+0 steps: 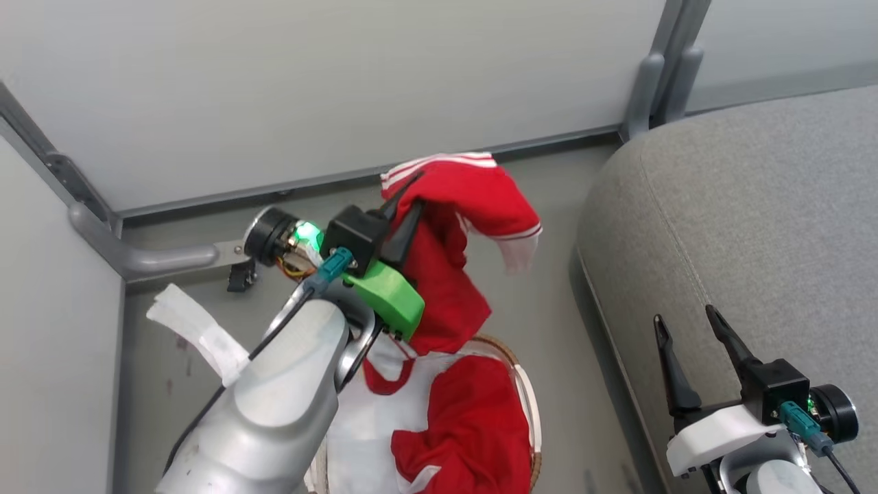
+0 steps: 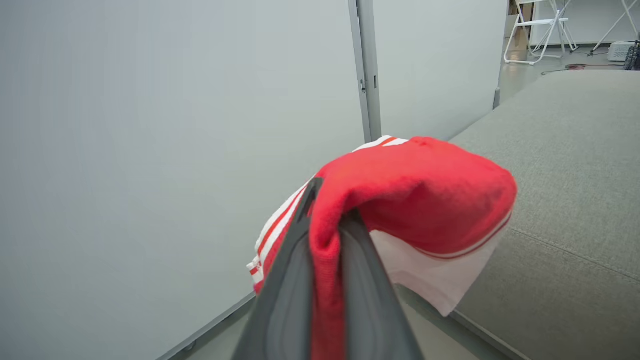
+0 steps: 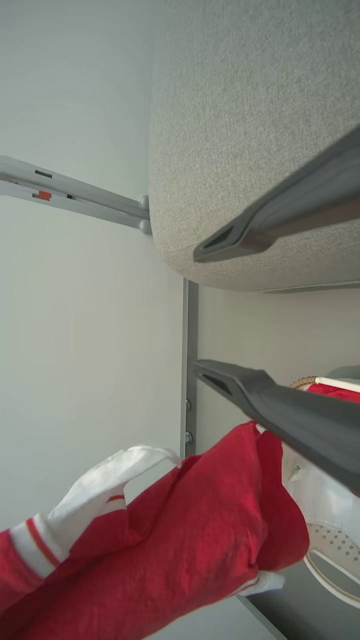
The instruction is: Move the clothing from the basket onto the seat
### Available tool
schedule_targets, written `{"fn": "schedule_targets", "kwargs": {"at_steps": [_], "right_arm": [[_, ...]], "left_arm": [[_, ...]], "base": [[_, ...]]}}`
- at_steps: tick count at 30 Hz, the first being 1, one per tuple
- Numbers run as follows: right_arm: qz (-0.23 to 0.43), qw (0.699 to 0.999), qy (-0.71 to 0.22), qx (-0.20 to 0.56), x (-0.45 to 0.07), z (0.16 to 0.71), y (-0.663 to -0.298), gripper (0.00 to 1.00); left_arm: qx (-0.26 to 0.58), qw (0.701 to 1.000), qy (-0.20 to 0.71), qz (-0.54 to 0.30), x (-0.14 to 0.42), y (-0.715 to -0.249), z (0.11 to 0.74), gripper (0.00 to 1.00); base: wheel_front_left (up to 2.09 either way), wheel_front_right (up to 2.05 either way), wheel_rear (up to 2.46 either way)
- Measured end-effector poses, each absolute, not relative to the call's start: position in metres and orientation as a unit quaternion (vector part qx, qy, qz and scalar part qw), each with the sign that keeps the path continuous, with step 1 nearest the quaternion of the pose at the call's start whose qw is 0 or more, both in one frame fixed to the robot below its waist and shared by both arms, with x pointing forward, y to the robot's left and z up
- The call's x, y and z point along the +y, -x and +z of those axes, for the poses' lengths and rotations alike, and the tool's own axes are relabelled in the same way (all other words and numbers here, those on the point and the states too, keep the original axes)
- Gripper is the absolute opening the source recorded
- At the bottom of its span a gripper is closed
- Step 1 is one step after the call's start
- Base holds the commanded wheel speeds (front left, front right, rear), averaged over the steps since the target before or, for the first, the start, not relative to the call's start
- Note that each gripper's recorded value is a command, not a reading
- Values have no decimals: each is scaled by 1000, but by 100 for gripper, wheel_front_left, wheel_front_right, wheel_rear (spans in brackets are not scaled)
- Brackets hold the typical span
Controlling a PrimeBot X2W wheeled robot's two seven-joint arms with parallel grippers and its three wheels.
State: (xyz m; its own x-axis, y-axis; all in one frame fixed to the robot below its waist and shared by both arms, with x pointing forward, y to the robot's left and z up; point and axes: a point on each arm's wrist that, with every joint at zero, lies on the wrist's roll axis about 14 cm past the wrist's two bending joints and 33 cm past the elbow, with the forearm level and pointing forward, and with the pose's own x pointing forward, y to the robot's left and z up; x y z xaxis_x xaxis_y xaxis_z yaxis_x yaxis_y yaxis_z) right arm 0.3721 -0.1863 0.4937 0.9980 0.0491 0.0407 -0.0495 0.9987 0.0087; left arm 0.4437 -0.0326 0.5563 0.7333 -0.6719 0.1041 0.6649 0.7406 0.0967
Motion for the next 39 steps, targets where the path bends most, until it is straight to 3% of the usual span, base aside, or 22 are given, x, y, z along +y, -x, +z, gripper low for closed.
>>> {"fn": "schedule_targets", "kwargs": {"at_steps": [14, 29, 39], "right_arm": [[85, 993, 5, -78, -147, 532, -364, 100], [197, 978, 54, -42, -76, 511, -380, 100], [223, 971, 67, -48, -57, 517, -395, 100]], "left_arm": [[-235, 898, -88, -363, -38, -431, 704, 0], [-274, 878, -129, -370, -45, -425, 753, 0], [-286, 866, -143, -385, -49, -412, 763, 0]], "base": [[0, 0, 0], [0, 0, 0], [0, 0, 0]]}}
